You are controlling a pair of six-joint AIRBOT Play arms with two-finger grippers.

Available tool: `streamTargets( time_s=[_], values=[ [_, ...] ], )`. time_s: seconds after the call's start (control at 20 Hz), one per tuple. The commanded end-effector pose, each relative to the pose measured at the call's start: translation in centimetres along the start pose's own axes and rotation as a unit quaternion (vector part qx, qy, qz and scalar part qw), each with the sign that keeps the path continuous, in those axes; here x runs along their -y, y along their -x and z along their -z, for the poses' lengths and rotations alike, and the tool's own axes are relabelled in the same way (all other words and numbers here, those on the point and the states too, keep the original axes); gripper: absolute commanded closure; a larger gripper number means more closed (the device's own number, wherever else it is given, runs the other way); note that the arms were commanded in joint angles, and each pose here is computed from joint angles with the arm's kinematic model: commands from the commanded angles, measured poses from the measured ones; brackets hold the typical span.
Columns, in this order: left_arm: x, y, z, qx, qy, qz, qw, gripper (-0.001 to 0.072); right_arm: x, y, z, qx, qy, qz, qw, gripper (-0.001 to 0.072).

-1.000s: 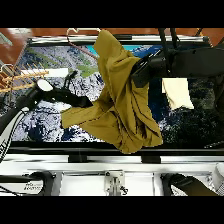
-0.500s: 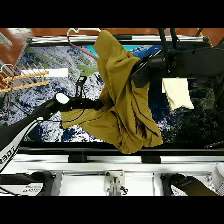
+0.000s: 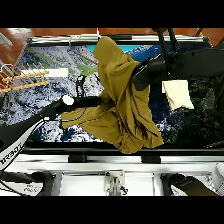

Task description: Fold the shirts.

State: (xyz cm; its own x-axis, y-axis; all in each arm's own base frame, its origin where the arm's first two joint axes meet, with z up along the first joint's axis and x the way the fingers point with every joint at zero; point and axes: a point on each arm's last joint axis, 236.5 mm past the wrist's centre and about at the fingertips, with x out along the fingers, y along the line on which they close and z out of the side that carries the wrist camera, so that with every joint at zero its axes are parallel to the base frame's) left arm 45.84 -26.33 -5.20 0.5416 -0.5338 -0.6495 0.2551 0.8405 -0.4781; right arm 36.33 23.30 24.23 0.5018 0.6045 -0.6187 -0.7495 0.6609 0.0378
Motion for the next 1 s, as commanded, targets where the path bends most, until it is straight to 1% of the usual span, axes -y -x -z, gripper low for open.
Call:
streamTargets(
  time_s=[0.0, 0.1, 0.25, 0.45, 0.75, 0.95],
  values=[
    [-0.6, 0.5, -2.6, 0.033, 0.012, -0.007, 0.999, 0.0656, 0.0, 0.0, 0.1, -0.002, -0.001, 0.000, 1.000, 0.0630],
    [-1.8, 1.9, -5.6, 0.065, 0.020, -0.013, 0.998, 0.0656, -0.1, 0.0, 0.2, -0.004, -0.001, -0.001, 1.000, 0.0630],
    [-5.7, 5.4, -10.5, 0.107, 0.046, -0.027, 0.993, 0.0656, -0.5, 0.1, 0.9, -0.020, -0.002, -0.010, 1.000, 0.0630],
    [-10.0, 8.9, -14.4, 0.135, 0.071, -0.038, 0.988, 0.0656, -1.1, 0.1, 0.9, -0.020, -0.009, -0.023, 0.999, 0.0631],
    [-10.3, 11.9, -18.7, 0.174, 0.061, -0.033, 0.982, 0.0656, -2.7, 0.3, 1.9, -0.041, -0.014, -0.055, 0.998, 0.0632],
    [-10.9, 11.2, -18.2, 0.162, 0.065, -0.032, 0.984, 0.0656, -4.2, 0.5, 1.4, -0.031, -0.025, -0.087, 0.995, 0.0632]
  ],
)
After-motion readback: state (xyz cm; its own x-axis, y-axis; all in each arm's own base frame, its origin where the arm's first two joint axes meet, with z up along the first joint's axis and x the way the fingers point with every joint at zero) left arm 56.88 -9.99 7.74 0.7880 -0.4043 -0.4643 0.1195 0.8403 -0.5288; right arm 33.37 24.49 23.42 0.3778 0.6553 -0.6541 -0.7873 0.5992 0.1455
